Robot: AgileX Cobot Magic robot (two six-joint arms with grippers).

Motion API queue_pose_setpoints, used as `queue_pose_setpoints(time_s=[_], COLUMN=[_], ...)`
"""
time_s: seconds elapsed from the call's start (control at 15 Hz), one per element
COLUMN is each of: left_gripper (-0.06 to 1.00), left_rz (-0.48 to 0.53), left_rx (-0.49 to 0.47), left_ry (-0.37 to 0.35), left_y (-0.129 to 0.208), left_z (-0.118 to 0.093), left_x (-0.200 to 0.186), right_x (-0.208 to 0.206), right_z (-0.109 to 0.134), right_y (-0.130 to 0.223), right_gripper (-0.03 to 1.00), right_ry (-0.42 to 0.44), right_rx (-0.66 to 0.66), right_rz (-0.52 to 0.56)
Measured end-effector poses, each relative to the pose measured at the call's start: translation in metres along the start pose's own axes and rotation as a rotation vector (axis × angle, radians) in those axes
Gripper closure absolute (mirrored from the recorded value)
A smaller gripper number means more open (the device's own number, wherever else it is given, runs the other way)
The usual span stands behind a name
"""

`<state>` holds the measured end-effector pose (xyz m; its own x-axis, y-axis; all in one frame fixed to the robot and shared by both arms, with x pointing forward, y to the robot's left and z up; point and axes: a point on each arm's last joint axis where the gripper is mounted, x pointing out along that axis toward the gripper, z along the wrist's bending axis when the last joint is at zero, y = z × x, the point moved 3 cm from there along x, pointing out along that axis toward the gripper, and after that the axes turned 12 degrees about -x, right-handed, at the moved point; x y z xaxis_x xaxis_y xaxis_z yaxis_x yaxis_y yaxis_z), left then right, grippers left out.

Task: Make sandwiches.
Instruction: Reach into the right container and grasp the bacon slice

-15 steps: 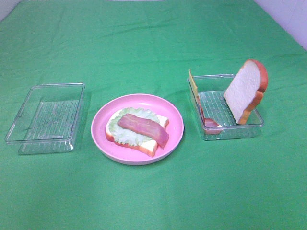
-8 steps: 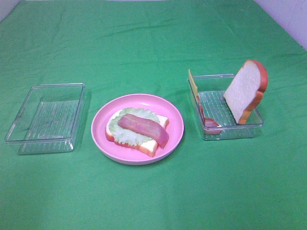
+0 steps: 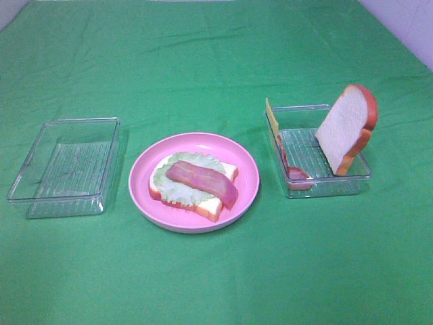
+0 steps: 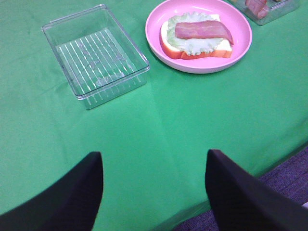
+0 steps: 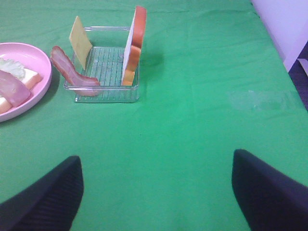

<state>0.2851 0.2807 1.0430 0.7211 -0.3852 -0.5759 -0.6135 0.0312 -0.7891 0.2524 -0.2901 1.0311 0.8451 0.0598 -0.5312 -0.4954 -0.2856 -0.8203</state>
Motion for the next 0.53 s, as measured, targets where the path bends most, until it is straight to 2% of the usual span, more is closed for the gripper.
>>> queue_pose_setpoints(time_s=[0.2,0.33,0.4,0.53], left_gripper=[0.35,0.35,0.35,0.35], left_rz=[-0.044,-0.088,-0.147,-0.153], left_rx=[0.005,0.017,0.026,0.038], left_ry=[0.014,0.029,0.046,0.056], left_y=[0.004,0.011,0.015,0.017], left_z=[0.002,0.004,0.006,0.005], left_x=[-0.006,-0.013,-0.021,-0.022], right_x=[0.002,0.012,0.027,0.044], right_z=[0.0,-0.002,-0.006,-0.008], right_y=[-0.001,-0.005,-0.018,-0.03], right_gripper=[0.17,0.18,0.18,0.18], right_ry=[-0.008,-0.032,-0.055,-0.084], right_rx=[0.003,0.01,0.021,0.046], right_rz=[0.015,0.088,0.152,0.179])
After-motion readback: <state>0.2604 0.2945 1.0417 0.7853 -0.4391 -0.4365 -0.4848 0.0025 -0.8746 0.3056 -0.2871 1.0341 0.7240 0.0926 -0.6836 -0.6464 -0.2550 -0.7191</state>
